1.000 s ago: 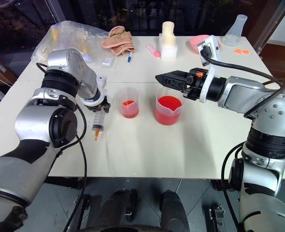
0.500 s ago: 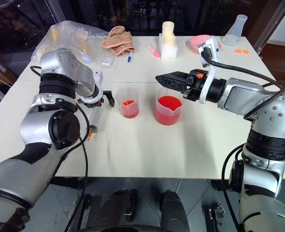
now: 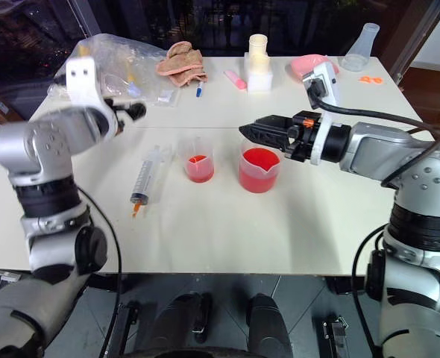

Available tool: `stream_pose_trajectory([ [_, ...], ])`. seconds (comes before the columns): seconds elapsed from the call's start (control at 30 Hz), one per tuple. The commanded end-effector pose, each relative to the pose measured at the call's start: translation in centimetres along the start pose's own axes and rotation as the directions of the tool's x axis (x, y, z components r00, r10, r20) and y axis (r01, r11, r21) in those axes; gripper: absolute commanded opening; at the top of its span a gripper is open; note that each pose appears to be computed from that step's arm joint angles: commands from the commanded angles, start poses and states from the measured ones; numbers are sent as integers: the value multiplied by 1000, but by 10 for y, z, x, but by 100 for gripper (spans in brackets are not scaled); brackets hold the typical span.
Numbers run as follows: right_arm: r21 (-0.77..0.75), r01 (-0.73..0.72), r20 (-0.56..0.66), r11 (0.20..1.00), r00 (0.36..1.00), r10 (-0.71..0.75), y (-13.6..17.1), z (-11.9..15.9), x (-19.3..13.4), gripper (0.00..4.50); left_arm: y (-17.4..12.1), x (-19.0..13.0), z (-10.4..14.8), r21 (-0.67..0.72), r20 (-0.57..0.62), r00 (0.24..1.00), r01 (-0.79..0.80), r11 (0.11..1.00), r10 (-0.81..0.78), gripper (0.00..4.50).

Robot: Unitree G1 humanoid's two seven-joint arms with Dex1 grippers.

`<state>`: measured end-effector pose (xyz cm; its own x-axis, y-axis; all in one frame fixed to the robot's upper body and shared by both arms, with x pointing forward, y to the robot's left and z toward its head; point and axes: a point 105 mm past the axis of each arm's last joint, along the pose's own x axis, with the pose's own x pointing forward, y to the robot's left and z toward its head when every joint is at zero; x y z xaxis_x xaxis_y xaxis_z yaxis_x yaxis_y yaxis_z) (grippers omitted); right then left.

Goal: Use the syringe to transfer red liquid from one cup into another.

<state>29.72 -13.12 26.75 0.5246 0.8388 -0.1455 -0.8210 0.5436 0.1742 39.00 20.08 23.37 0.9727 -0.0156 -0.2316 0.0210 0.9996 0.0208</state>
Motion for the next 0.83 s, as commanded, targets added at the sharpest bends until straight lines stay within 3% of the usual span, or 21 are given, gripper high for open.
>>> stream_pose_trajectory([
  [0.03, -97, -64, -31, 993, 998, 62, 13, 1, -8, 299, -16, -27, 50, 155, 275, 955, 70, 985, -111, 448],
  [0.13, -129, -108, -87, 986, 991, 97, 17, -6, -19, 299, -28, -39, 47, 216, 297, 926, 171, 961, -231, 448],
  [0.3, -184, -133, -217, 974, 972, 92, 16, -23, -34, 299, -41, -66, 6, 264, 178, 918, 302, 916, -354, 448],
  [0.57, -226, -185, -278, 957, 953, 118, 10, -26, -33, 299, -39, -92, -31, 142, 78, 940, 320, 937, -333, 448],
  [0.83, -224, -215, -294, 950, 945, 145, 3, -28, -27, 299, -34, -107, -41, 145, 30, 947, 312, 939, -319, 448],
])
